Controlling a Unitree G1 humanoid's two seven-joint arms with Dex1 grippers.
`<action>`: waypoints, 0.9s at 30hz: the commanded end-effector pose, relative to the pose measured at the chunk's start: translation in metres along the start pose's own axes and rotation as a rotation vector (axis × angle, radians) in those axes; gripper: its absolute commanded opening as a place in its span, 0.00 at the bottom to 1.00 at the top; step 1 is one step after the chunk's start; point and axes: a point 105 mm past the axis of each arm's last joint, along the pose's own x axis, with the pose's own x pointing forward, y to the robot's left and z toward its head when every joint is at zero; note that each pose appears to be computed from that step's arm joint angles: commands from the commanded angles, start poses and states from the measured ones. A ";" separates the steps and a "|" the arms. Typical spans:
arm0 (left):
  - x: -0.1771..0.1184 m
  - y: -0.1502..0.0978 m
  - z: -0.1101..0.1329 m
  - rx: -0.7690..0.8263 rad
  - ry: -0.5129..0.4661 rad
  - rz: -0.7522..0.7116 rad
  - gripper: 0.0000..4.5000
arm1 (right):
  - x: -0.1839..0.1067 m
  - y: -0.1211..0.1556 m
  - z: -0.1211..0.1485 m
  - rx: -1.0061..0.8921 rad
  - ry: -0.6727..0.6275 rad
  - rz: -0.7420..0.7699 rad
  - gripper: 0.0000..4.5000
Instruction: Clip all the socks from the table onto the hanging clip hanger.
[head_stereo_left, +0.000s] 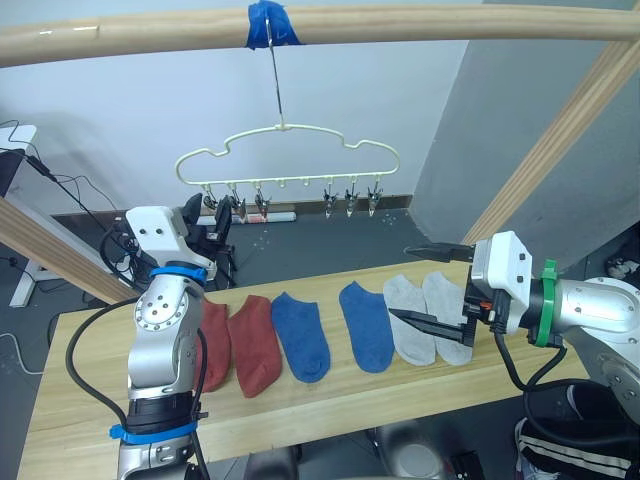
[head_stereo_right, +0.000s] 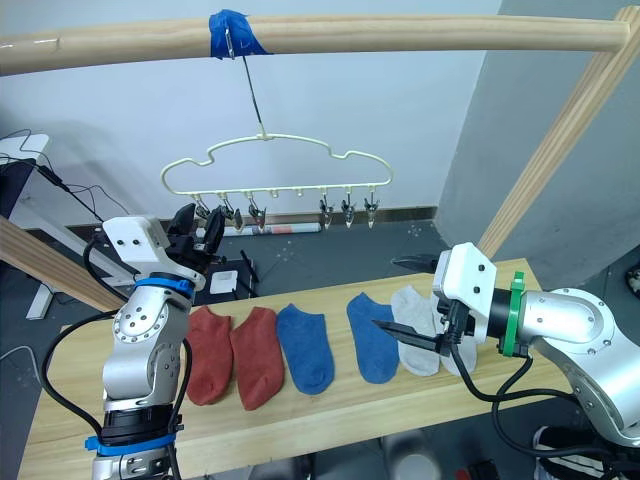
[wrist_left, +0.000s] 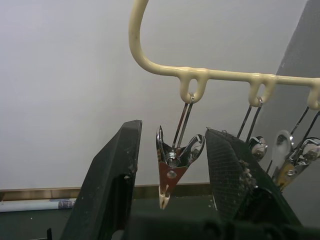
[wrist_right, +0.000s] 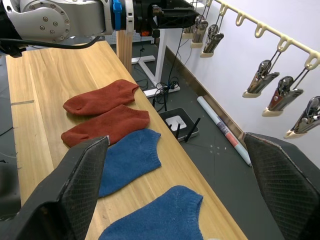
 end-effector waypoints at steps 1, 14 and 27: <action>0.002 -0.006 0.019 0.024 -0.069 -0.026 0.29 | -0.001 0.003 0.007 -0.032 -0.020 0.007 1.00; -0.003 -0.006 0.018 0.047 -0.064 -0.042 0.00 | -0.004 0.000 -0.022 0.014 0.084 -0.062 1.00; -0.011 -0.018 0.024 0.075 -0.052 -0.124 0.00 | -0.026 -0.033 -0.159 0.253 0.347 -0.710 1.00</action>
